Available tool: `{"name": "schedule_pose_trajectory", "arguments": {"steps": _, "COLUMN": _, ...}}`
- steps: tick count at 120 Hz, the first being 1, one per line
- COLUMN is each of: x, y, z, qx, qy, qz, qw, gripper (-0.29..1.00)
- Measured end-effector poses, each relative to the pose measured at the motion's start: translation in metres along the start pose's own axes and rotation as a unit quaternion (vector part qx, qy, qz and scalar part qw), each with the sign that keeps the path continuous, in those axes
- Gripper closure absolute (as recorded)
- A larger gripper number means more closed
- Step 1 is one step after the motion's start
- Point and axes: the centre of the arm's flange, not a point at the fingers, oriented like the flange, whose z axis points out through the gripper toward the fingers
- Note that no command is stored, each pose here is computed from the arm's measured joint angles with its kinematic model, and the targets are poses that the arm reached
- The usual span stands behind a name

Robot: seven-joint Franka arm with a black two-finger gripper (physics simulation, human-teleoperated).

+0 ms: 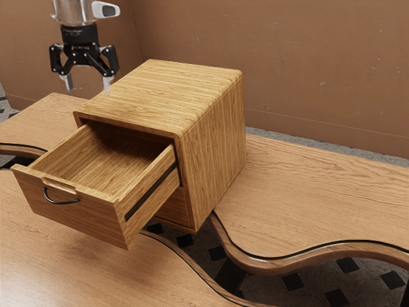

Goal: Push the drawer handle with one arm to close the drawer

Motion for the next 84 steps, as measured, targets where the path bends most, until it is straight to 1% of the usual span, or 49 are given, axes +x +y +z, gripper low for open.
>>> {"name": "schedule_pose_trajectory", "arguments": {"steps": 23, "x": 0.010, "y": -0.007, "z": -0.004, "qx": -0.018, "qy": 0.025, "qz": 0.035, "qw": 0.999, "gripper": 0.00}}
{"name": "schedule_pose_trajectory", "arguments": {"steps": 27, "x": 0.012, "y": -0.010, "z": -0.004, "qx": -0.026, "qy": 0.026, "qz": 0.038, "qw": 0.999, "gripper": 0.00}}
{"name": "schedule_pose_trajectory", "arguments": {"steps": 30, "x": 0.007, "y": -0.017, "z": -0.022, "qx": -0.035, "qy": 0.044, "qz": 0.038, "qw": 0.998, "gripper": 0.00}}
{"name": "schedule_pose_trajectory", "arguments": {"steps": 32, "x": -0.007, "y": -0.024, "z": -0.048, "qx": -0.043, "qy": 0.069, "qz": 0.039, "qw": 0.996, "gripper": 0.00}}
{"name": "schedule_pose_trajectory", "arguments": {"steps": 34, "x": -0.031, "y": -0.029, "z": -0.078, "qx": -0.050, "qy": 0.097, "qz": 0.041, "qw": 0.993, "gripper": 0.00}}
{"name": "schedule_pose_trajectory", "arguments": {"steps": 37, "x": -0.064, "y": -0.030, "z": -0.110, "qx": -0.056, "qy": 0.126, "qz": 0.048, "qw": 0.989, "gripper": 0.00}}
{"name": "schedule_pose_trajectory", "arguments": {"steps": 42, "x": -0.107, "y": -0.021, "z": -0.138, "qx": -0.055, "qy": 0.148, "qz": 0.061, "qw": 0.986, "gripper": 0.01}}
{"name": "schedule_pose_trajectory", "arguments": {"steps": 46, "x": -0.146, "y": -0.014, "z": -0.139, "qx": -0.036, "qy": 0.148, "qz": 0.065, "qw": 0.986, "gripper": 0.07}}
{"name": "schedule_pose_trajectory", "arguments": {"steps": 48, "x": -0.175, "y": -0.003, "z": -0.130, "qx": -0.021, "qy": 0.145, "qz": 0.074, "qw": 0.987, "gripper": 0.11}}
{"name": "schedule_pose_trajectory", "arguments": {"steps": 51, "x": -0.235, "y": 0.014, "z": -0.106, "qx": 0.005, "qy": 0.142, "qz": 0.090, "qw": 0.986, "gripper": 0.18}}
{"name": "schedule_pose_trajectory", "arguments": {"steps": 54, "x": -0.283, "y": 0.014, "z": -0.077, "qx": 0.022, "qy": 0.142, "qz": 0.093, "qw": 0.985, "gripper": 0.25}}
{"name": "schedule_pose_trajectory", "arguments": {"steps": 57, "x": -0.324, "y": 0.001, "z": -0.042, "qx": 0.031, "qy": 0.141, "qz": 0.089, "qw": 0.986, "gripper": 0.32}}
{"name": "schedule_pose_trajectory", "arguments": {"steps": 61, "x": -0.360, "y": -0.021, "z": 0.005, "qx": 0.029, "qy": 0.136, "qz": 0.085, "qw": 0.987, "gripper": 0.40}}
{"name": "schedule_pose_trajectory", "arguments": {"steps": 67, "x": -0.376, "y": -0.044, "z": 0.070, "qx": 0.022, "qy": 0.112, "qz": 0.080, "qw": 0.990, "gripper": 0.50}}
{"name": "schedule_pose_trajectory", "arguments": {"steps": 74, "x": -0.377, "y": -0.055, "z": 0.121, "qx": 0.012, "qy": 0.086, "qz": 0.086, "qw": 0.992, "gripper": 0.58}}
{"name": "schedule_pose_trajectory", "arguments": {"steps": 79, "x": -0.372, "y": -0.059, "z": 0.146, "qx": 0.003, "qy": 0.071, "qz": 0.092, "qw": 0.993, "gripper": 0.63}}
{"name": "schedule_pose_trajectory", "arguments": {"steps": 84, "x": -0.368, "y": -0.061, "z": 0.158, "qx": -0.004, "qy": 0.068, "qz": 0.094, "qw": 0.993, "gripper": 0.66}}
